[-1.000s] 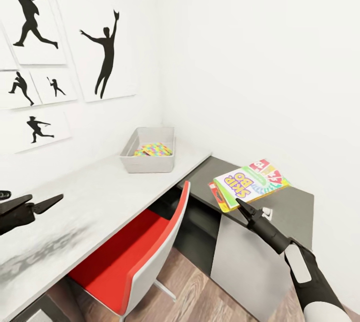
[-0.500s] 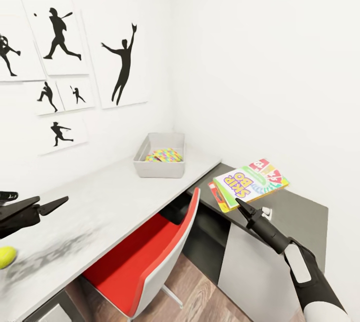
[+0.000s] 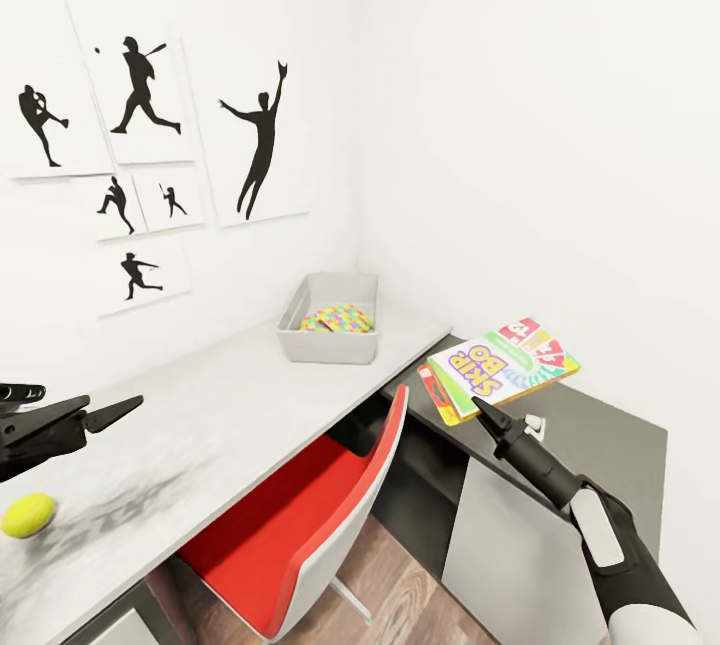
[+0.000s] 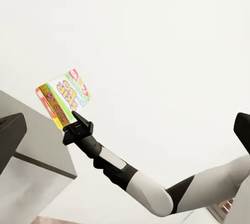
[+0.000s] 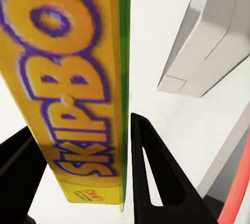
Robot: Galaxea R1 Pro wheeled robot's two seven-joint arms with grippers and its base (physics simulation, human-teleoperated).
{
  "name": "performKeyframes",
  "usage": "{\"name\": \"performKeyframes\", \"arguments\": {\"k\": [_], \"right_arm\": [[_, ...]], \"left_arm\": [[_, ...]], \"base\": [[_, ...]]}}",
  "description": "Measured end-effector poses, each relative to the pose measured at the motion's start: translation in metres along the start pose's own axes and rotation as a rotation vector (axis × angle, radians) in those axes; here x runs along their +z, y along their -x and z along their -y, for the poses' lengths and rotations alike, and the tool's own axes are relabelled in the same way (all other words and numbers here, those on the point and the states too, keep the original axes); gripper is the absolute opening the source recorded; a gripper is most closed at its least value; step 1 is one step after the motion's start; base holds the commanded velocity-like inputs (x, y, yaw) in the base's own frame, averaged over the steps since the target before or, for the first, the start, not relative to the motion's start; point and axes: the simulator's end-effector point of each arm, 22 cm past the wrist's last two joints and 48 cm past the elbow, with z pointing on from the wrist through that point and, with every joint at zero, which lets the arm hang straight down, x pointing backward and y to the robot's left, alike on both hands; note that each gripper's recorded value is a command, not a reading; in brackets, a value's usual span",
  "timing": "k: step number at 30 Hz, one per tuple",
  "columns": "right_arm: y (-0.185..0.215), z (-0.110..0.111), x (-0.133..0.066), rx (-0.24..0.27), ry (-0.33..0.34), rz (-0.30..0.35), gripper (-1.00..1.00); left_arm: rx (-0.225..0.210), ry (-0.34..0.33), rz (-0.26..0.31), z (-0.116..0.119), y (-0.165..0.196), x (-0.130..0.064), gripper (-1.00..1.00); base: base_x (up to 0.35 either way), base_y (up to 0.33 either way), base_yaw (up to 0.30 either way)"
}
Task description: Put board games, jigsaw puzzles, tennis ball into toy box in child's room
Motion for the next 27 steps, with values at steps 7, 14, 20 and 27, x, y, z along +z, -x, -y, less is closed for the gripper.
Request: {"name": "performKeyframes", "arguments": {"k": [7,14,20,27], "right_arm": [[0.012,-0.007,-0.005,-0.001,-0.035,-0.025,-1.00],[0.013,-0.013,-0.008,0.006,-0.136,-0.117,-1.00],[0.018,-0.036,0.003,-0.091,-0.176,-0.157,-1.00],[0.026,-0.055,0.006,-0.142,-0.170,-0.158,-1.00]], "left_arm": [[0.000,0.000,0.000,0.008,0.006,0.003,1.00],[-0.002,-0.001,-0.001,0.015,0.012,0.006,1.00],[-0.003,-0.001,-0.001,0.021,0.016,0.008,1.00],[-0.004,-0.001,-0.001,0.027,0.022,0.011,1.00]], "base": [[0.000,0.000,0.000],[0.000,0.000,0.000],[0.000,0.000,0.000],[0.000,0.000,0.000]]}}
